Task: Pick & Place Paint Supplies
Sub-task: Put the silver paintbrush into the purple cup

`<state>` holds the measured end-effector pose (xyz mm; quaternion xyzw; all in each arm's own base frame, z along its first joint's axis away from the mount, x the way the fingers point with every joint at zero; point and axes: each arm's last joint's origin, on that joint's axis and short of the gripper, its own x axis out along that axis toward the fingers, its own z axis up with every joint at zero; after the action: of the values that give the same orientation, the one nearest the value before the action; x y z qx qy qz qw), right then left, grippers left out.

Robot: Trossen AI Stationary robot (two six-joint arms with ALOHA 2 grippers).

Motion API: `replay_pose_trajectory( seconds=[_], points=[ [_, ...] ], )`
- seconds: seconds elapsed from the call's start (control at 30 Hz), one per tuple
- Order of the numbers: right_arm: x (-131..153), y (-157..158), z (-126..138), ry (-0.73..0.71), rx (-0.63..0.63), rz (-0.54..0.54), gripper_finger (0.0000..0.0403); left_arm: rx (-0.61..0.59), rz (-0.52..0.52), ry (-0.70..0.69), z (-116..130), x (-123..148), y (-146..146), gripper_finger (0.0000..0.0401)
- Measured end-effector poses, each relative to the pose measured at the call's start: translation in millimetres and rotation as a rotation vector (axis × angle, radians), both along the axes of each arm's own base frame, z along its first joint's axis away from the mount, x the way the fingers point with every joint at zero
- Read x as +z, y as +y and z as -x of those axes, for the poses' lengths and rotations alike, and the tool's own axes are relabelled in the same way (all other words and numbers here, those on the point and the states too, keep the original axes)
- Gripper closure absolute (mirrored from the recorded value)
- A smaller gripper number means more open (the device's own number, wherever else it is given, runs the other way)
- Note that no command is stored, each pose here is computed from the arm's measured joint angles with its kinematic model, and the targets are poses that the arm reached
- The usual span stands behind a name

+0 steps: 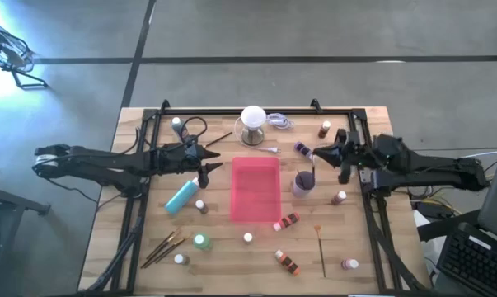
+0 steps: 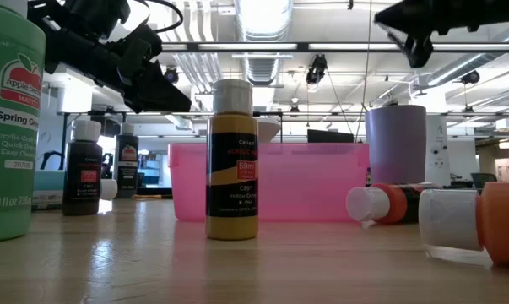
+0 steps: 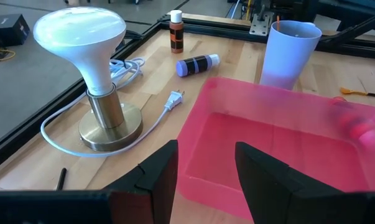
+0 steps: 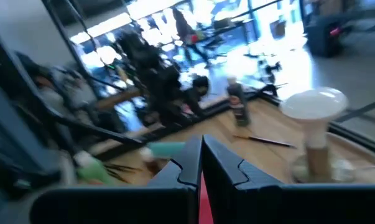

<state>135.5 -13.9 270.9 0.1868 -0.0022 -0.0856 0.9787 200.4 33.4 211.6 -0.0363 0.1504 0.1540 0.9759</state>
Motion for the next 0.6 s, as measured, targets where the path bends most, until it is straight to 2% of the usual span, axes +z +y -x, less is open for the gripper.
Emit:
replay_pose_trajectory(
  seconds=[0.13, 0.37, 0.6],
  points=[
    [-26.6, 13.7, -7.9, 0.020, -0.075, 0.116, 0.0394, 0.000, 0.000, 0.000, 0.0, 0.0, 0.0, 0.0236],
    [-46.0, 29.7, -7.4, -0.136, -0.117, 0.254, 0.0394, 0.000, 0.000, 0.000, 0.0, 0.0, 0.0, 0.0236],
    [-60.6, 30.3, -7.1, -0.073, -0.200, 0.279, 0.0395, -0.001, -0.004, 0.001, 0.0, 0.0, 0.0, 0.0236]
  ],
)
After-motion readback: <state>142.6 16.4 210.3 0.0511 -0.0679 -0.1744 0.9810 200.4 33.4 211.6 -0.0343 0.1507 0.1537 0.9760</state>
